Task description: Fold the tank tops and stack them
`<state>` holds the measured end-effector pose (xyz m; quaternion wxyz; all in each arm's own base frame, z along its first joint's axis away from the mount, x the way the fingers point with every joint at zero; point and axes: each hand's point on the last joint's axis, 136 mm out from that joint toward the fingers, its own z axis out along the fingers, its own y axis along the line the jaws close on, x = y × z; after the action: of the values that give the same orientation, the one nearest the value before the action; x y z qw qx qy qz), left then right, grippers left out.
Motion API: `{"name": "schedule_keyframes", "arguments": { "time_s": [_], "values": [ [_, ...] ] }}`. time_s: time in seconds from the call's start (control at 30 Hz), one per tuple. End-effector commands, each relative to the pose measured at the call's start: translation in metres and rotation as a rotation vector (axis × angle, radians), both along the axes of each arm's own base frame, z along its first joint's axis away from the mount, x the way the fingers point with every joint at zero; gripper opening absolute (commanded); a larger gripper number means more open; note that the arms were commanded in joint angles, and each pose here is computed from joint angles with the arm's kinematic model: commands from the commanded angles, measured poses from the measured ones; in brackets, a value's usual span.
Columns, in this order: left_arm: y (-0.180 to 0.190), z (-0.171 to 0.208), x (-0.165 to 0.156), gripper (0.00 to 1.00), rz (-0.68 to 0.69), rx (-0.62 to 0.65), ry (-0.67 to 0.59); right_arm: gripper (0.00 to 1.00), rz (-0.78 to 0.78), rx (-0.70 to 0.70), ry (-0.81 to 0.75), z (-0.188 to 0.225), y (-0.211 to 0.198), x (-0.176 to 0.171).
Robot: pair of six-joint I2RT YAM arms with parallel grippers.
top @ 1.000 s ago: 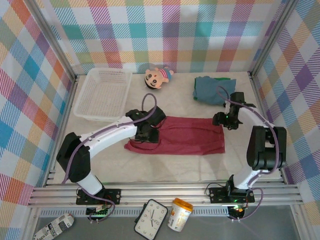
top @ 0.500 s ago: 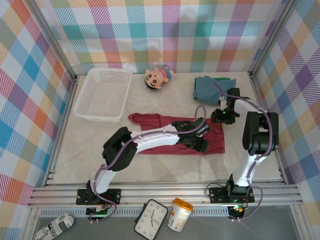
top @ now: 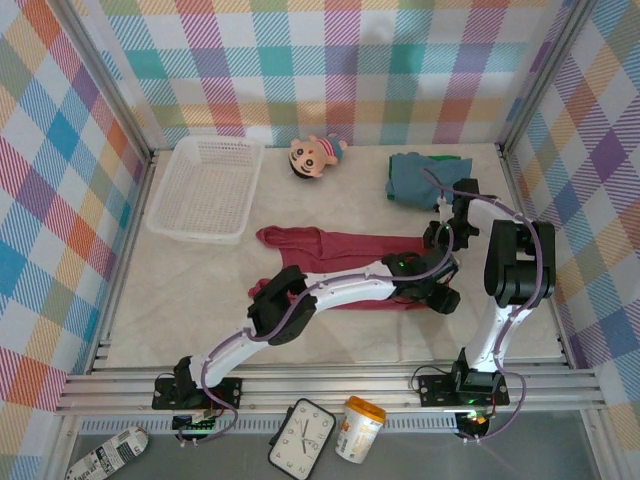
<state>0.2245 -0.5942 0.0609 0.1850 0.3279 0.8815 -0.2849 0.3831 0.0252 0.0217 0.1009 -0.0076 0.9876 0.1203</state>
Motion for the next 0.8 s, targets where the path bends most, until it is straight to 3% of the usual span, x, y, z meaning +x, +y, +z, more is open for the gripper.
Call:
{"name": "schedule_keyframes", "arguments": {
  "time_s": [0.0, 0.13, 0.33, 0.47, 0.57, 0.77],
  "values": [
    [-0.001, -0.019, -0.005, 0.58, -0.011, 0.071, -0.01, 0.35, 0.011, 0.045, 0.065, -0.012, 0.007, -0.015],
    [0.001, -0.039, -0.003, 0.58, 0.001, 0.117, -0.029, 0.35, 0.004, 0.052, 0.061, -0.009, 0.006, -0.015],
    [0.026, -0.073, -0.003, 0.52, 0.014, 0.283, -0.037, 0.32, -0.009, 0.051, 0.057, -0.007, 0.002, -0.018],
    [0.03, -0.082, -0.013, 0.34, -0.009, 0.33, -0.018, 0.24, -0.009, 0.057, 0.068, -0.009, 0.002, -0.022],
    [0.022, -0.068, -0.018, 0.15, -0.027, 0.307, 0.025, 0.12, -0.026, 0.062, 0.053, -0.007, 0.001, -0.023],
    [0.012, -0.046, -0.03, 0.0, -0.033, 0.256, 0.061, 0.03, -0.08, 0.037, 0.004, 0.012, -0.012, -0.025]
  ]
}}
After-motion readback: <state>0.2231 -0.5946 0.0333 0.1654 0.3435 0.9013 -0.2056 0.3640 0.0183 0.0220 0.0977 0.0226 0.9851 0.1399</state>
